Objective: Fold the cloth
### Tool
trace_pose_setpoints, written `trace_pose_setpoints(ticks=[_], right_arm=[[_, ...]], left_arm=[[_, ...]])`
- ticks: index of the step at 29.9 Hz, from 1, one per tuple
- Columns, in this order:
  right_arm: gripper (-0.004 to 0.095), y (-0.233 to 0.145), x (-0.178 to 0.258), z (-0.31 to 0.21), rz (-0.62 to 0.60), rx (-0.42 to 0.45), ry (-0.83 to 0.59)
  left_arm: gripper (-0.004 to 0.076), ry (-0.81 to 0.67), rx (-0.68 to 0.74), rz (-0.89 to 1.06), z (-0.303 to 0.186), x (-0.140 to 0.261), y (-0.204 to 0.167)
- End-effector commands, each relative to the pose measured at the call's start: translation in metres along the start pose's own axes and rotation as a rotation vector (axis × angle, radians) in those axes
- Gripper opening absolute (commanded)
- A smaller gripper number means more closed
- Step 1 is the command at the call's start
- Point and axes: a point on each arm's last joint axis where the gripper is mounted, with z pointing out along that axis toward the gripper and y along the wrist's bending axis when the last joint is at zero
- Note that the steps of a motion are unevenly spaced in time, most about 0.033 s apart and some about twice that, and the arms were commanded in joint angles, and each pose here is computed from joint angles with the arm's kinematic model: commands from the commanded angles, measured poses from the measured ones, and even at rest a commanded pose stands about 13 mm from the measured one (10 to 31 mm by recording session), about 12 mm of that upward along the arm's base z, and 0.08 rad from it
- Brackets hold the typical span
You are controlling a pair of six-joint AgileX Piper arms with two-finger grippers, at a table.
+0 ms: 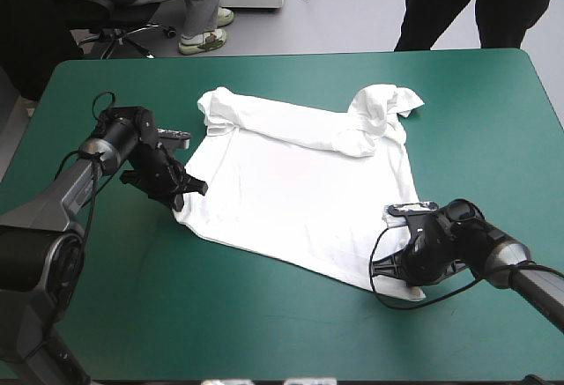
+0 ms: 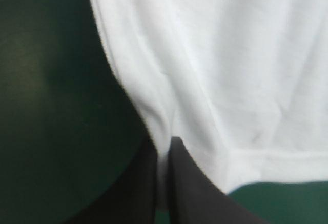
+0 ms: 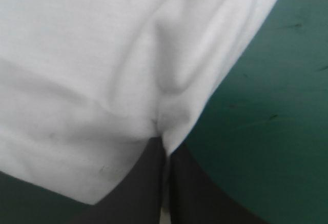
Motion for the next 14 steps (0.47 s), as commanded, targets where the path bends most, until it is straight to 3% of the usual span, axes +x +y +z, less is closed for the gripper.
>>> trace_pose_setpoints(ticks=[1, 7, 14], right_arm=[[-0.0018, 0.002, -0.013, -0.034, -0.027, -0.022, -0.147], [-0.0018, 0.002, -0.034, -0.124, -0.124, -0.009, -0.464], [-0.0018, -0.005, -0.045, -0.229, -0.213, 0.072, -0.833]], left_arm=[[-0.0017, -0.182, 0.035, 0.012, -0.062, 0.013, -0.017], [-0.0017, -0.446, 0.041, 0.036, -0.132, 0.047, -0.036], [-0.0017, -0.967, 0.06, 0.049, -0.223, 0.103, -0.061]])
